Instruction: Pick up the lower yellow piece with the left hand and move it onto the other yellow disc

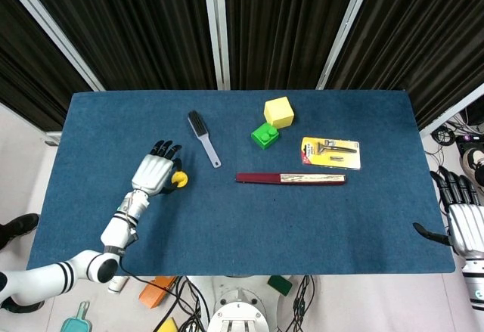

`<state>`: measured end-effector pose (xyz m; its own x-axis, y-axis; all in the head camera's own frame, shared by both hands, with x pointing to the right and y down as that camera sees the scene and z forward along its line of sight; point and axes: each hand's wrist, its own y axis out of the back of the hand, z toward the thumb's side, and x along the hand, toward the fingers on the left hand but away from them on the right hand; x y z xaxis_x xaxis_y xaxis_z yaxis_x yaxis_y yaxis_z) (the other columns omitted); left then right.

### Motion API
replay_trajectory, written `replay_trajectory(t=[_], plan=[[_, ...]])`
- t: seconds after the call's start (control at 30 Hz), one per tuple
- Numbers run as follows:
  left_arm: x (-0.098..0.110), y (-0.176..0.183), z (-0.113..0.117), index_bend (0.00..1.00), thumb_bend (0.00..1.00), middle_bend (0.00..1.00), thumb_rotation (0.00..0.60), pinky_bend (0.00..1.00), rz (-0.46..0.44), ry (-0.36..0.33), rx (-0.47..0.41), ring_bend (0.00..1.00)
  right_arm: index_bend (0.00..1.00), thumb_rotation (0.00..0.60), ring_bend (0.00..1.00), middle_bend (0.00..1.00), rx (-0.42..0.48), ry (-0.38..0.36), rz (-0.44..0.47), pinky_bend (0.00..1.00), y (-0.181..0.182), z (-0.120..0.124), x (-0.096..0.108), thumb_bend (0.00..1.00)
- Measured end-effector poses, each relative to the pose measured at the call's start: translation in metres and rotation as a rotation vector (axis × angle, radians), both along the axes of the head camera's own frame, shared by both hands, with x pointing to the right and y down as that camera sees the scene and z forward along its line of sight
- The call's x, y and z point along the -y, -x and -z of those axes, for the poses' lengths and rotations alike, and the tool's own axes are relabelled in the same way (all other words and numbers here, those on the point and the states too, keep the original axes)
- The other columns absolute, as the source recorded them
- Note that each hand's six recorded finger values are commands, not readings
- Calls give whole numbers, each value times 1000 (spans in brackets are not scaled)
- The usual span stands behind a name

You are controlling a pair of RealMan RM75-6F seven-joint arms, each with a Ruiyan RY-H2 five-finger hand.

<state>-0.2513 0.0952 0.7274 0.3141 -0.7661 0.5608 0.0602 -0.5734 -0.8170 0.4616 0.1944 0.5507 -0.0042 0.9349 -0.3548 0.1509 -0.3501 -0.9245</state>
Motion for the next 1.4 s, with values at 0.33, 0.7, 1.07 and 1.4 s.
replay_trajectory(t=[0.33,0.7,1.07,1.4], plan=[[-5,-2,-7,461,367,107,600,0,-4,30,6,0,0,600,0,0,-3,5,0,16,1,-2,2,224],[-6,0,-10,336,349,106,600,0,-8,31,14,0,0,600,0,0,-5,10,0,16,2,-3,3,224],[4,40,27,259,311,106,600,0,108,-79,-22,0,0,600,0,0,-8,18,-7,16,-1,-3,4,224],[-28,130,79,198,186,106,599,0,342,-166,-81,7,0,600,0,0,1,11,4,16,2,-1,4,224]])
